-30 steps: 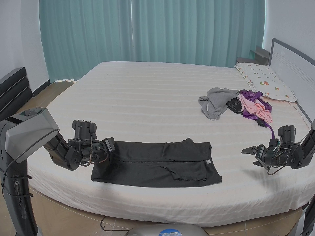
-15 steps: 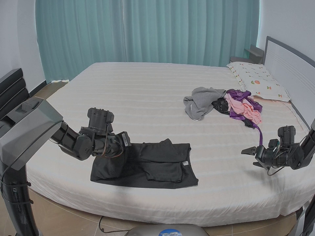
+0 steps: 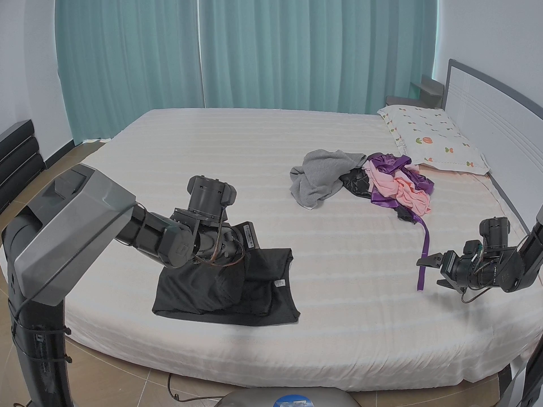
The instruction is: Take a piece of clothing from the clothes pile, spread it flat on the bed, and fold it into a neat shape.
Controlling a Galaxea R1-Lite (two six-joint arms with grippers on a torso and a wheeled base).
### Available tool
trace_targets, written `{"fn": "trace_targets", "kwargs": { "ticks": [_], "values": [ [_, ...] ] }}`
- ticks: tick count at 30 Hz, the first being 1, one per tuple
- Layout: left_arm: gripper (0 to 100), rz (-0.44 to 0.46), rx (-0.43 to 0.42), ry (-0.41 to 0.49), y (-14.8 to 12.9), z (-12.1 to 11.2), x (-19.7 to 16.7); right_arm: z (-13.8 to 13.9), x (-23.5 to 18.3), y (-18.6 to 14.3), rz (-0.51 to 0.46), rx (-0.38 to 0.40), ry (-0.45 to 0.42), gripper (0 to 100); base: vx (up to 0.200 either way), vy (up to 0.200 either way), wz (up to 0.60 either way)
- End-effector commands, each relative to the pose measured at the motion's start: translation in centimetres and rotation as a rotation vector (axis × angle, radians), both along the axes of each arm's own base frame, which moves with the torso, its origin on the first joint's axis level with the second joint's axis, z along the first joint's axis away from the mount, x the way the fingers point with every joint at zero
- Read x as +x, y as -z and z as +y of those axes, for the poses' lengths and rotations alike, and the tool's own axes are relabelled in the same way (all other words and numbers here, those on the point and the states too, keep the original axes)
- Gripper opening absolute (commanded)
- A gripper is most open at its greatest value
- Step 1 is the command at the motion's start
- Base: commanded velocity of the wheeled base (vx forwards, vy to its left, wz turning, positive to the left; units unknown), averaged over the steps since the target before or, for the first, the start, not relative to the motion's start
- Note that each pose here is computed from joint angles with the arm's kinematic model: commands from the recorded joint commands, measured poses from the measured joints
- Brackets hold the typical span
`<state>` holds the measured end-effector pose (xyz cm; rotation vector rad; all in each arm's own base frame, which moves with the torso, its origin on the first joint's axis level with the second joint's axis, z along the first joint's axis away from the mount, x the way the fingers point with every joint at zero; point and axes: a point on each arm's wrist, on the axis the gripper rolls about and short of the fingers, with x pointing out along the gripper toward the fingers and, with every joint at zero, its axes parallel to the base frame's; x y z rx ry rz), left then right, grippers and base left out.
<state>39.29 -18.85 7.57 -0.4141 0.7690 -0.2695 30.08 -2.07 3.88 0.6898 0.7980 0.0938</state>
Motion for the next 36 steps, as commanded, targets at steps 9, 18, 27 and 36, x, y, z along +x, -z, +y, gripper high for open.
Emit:
{"fn": "trace_targets", "kwargs": {
  "ticks": [9,18,27,36],
  "values": [
    [0,0.026,0.018,0.029,1.8,-1.8,-0.2,0.0,0.0,0.1,0.004,0.0,0.0,100,0.0,0.0,0.0],
    [0,0.044,-0.024,0.032,1.8,-3.3,-0.6,0.0,0.0,0.2,0.007,-0.001,-0.001,100,0.0,0.0,0.0],
    [100,0.048,-0.034,0.041,1.7,-4.2,-0.9,0.0,0.0,0.3,0.009,-0.001,-0.002,100,0.0,0.0,0.0],
    [100,0.05,-0.076,0.0,-0.1,-3.3,-1.9,0.1,0.0,0.3,0.01,-0.002,-0.006,100,0.0,0.0,0.0]
  ]
}}
